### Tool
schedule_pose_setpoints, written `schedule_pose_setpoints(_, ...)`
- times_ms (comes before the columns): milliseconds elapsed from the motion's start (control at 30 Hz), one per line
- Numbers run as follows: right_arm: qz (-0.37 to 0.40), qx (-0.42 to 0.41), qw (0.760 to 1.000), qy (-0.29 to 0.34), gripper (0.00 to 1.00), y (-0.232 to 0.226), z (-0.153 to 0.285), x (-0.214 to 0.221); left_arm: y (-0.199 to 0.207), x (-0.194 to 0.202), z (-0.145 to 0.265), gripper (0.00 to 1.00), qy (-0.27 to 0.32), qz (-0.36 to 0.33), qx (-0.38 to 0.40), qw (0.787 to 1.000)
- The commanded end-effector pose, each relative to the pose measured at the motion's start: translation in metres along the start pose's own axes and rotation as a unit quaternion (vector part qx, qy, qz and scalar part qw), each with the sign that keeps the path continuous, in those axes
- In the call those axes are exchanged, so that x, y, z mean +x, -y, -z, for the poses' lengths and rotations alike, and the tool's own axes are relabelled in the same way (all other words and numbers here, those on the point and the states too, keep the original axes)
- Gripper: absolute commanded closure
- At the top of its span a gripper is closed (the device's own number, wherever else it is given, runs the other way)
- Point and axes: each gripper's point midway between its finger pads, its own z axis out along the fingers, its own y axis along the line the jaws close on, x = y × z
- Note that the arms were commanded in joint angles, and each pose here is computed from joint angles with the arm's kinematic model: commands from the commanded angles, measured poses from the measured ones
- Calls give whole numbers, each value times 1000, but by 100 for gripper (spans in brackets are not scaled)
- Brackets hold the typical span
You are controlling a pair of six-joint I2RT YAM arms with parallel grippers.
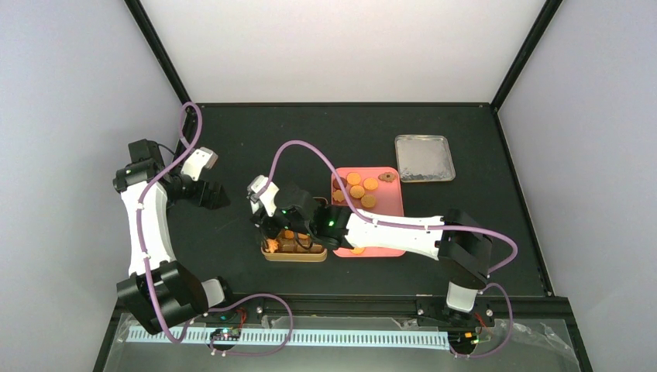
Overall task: Pack the cookies
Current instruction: Place the fake cookies in the empty pocket of the box.
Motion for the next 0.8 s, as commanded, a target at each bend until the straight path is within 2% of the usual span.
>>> schedule_pose_setpoints(0, 2, -11, 999, 44, 71, -7, 6, -29, 7, 1, 3, 1, 4, -2, 13, 1000)
schedule_pose_setpoints(400, 1, -3, 998, 60, 65, -2, 20, -44, 7, 1, 1, 1, 5, -1, 18, 1000)
schedule_pose_setpoints(567, -10, 9, 997, 79, 67, 10, 38, -57, 7, 1, 1, 1, 4, -3, 17, 1000)
schedule_pose_setpoints(767, -35, 47, 994, 98, 74, 44, 72, -59, 6, 0, 2, 1, 6, -4, 17, 1000)
